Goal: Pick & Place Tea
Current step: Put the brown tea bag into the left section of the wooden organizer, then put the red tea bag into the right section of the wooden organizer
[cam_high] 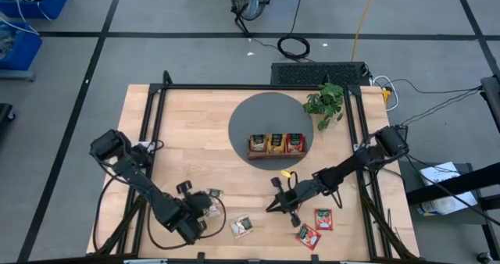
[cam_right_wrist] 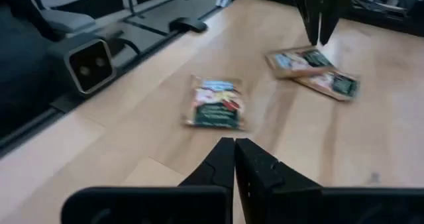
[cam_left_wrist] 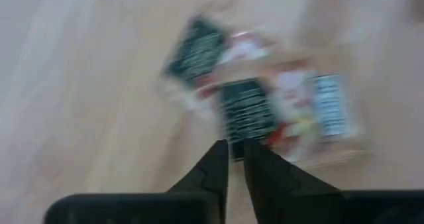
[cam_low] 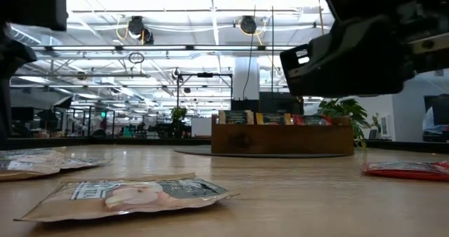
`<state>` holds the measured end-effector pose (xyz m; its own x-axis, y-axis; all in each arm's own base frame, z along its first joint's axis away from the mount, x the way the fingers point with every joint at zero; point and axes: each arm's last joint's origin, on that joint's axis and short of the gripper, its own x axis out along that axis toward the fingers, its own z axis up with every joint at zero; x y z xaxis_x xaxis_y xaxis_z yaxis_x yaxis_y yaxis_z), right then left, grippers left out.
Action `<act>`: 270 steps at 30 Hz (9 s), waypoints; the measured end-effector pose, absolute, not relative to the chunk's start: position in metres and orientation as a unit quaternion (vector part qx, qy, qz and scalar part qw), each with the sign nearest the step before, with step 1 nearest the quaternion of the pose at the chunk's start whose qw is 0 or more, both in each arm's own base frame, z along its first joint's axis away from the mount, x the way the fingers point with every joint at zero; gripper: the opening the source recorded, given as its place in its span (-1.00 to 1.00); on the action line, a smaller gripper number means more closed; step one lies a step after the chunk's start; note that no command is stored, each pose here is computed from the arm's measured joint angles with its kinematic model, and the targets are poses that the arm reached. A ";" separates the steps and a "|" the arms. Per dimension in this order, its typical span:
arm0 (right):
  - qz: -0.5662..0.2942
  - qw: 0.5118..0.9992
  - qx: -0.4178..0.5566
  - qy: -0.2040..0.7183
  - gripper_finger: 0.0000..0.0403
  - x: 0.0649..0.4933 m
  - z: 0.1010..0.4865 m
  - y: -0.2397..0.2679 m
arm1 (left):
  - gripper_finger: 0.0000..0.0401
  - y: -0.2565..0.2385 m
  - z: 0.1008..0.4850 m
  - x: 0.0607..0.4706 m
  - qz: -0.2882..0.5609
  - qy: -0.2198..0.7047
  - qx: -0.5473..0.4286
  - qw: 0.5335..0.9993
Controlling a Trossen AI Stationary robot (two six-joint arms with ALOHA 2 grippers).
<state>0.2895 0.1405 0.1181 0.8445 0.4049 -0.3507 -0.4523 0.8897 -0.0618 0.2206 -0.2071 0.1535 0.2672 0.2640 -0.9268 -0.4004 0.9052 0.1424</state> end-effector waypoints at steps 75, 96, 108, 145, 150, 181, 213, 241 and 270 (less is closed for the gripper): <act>0.303 0.931 -0.031 0.199 -1.00 0.290 0.114 0.135 | -0.98 -0.140 0.136 0.233 0.015 0.570 -0.229 0.789; 0.303 0.934 -0.025 0.186 -1.00 0.290 0.119 0.135 | -0.99 -0.138 0.270 0.279 0.074 0.488 -0.051 0.868; 0.317 0.921 -0.021 0.226 -1.00 0.250 0.138 0.132 | -1.00 -0.058 0.278 0.332 0.086 0.459 0.003 0.885; 0.234 0.954 0.001 0.189 -1.00 0.193 0.136 0.113 | -1.00 0.028 0.234 0.412 0.085 0.598 0.033 0.796; 0.235 0.954 0.001 0.188 -1.00 0.193 0.136 0.113 | -1.00 0.031 0.216 0.417 0.072 0.619 0.024 0.782; 0.228 0.956 0.004 0.184 -1.00 0.193 0.137 0.115 | -0.25 -0.073 0.274 0.405 0.025 0.515 0.094 0.852; 0.190 0.966 0.003 0.175 -1.00 0.191 0.138 0.117 | -0.97 -0.194 0.169 0.367 -0.197 0.259 0.104 0.940; 0.086 0.964 0.083 0.239 -1.00 0.187 0.125 0.112 | -0.89 -0.150 0.159 0.379 -0.073 0.325 0.053 0.941; -0.024 0.888 0.089 0.451 -1.00 0.206 0.181 0.145 | -0.98 -0.161 0.121 0.461 -0.168 0.308 0.002 0.936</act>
